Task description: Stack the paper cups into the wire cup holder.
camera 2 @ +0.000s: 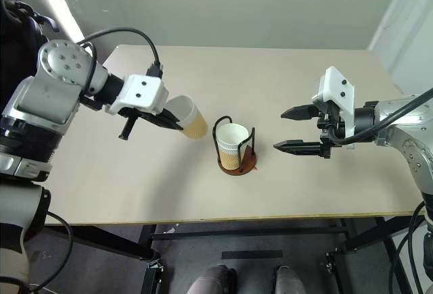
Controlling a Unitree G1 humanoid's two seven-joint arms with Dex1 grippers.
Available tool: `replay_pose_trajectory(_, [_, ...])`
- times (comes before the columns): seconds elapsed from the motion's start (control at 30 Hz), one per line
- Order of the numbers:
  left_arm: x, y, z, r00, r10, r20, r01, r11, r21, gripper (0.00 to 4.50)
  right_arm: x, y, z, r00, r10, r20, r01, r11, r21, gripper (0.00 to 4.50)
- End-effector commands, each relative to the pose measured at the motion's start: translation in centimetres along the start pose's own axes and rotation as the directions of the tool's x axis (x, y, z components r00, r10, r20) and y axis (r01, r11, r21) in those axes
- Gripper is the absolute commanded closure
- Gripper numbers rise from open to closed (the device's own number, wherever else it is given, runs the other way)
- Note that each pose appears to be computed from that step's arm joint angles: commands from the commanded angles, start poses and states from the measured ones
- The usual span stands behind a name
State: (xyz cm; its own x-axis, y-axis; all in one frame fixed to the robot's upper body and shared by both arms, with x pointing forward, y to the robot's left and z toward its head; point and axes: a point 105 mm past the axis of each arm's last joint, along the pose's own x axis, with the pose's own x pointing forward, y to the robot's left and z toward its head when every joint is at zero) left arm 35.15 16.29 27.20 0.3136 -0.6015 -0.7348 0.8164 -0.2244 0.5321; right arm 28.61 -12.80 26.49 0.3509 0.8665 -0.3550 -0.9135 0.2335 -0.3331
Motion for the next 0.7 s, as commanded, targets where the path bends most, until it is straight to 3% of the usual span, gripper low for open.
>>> replay_pose_trajectory(0.03, [-1.8, 1.4, 1.5, 0.998, 0.049, 0.044, -0.051, 0.998, 0.045, 4.47, 0.1, -0.1, 1.2, 1.0, 0.0, 0.019, 0.001, 0.998, -0.064, 0.84])
replay_pose_trajectory(0.3, [-2.6, 3.5, 2.6, 0.993, 0.097, 0.073, -0.103, 0.991, 0.082, 4.47, 0.4, -0.4, 1.2, 1.0, -0.011, 0.029, 0.013, 0.998, -0.069, 0.84])
replay_pose_trajectory(0.7, [0.0, 5.5, 8.2, 0.96, 0.048, 0.277, -0.107, 0.973, 0.203, 4.47, -0.2, -0.6, 0.6, 0.998, -0.059, 0.0, 0.059, 0.996, -0.066, 0.84])
